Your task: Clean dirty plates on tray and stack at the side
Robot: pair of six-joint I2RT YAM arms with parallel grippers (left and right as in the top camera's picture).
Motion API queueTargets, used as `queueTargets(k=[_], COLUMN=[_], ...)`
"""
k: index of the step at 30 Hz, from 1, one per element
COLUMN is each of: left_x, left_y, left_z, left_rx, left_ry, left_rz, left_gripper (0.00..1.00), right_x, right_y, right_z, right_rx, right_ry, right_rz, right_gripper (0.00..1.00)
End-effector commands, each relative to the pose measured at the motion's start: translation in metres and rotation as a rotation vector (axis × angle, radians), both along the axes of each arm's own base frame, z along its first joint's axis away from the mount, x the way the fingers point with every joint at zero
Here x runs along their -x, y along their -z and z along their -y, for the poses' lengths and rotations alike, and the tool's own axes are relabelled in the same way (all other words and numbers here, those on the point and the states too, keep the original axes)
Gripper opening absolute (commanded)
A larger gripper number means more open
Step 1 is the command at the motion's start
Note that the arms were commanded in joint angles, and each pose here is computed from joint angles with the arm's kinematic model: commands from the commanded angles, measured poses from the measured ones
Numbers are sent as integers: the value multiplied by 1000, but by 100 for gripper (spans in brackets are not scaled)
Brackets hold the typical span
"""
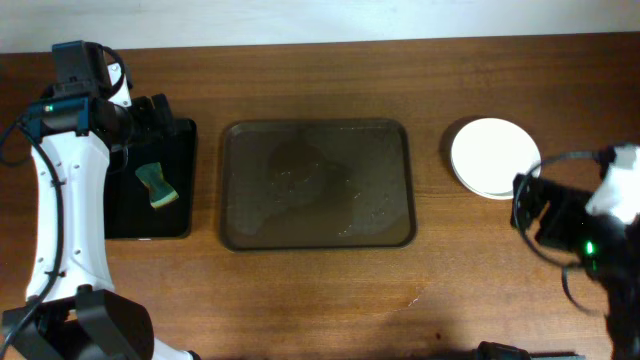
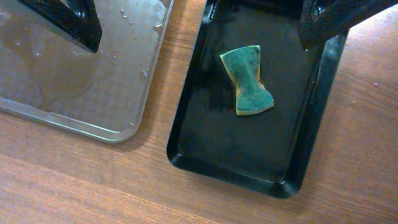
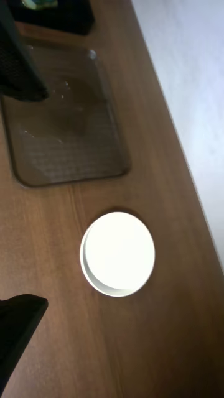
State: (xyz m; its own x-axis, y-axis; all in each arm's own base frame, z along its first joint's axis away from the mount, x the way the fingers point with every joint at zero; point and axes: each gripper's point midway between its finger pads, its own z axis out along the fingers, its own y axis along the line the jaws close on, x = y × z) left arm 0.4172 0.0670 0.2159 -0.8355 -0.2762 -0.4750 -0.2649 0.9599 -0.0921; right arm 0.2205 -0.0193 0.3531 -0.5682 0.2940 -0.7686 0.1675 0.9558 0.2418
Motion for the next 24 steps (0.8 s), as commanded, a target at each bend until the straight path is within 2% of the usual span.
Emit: queueTargets(k=[1,3,7,10,12,15,18,24], left_x=[-2,-2,-2,-2,-2,-2,-2,-2], left_y=[-2,-2,-2,-2,-2,-2,-2,-2], left_z=[0,0,0,0,0,0,0,0], left_rx=[10,10,10,10,10,10,10,10], left_ry=[3,3,3,3,3,3,3,3], left_rz=[7,7,7,7,7,7,7,7], left_gripper=[99,99,99,99,99,99,99,99], right_x=[15,18,18,13,5,-4,-16,-18], right_y=[-12,-12,-5,-1,8,42,94,138], right_z=[3,14,14,15,1,-16,-28,-45], right_rx=[48,89,83,113,199,208,199,202], right_ry=[24,81,79,63,-44,-119,-165,-210], right_rz=[49,45,16,55,168,300,440,643], right_gripper=[98,98,98,98,98,98,98,98])
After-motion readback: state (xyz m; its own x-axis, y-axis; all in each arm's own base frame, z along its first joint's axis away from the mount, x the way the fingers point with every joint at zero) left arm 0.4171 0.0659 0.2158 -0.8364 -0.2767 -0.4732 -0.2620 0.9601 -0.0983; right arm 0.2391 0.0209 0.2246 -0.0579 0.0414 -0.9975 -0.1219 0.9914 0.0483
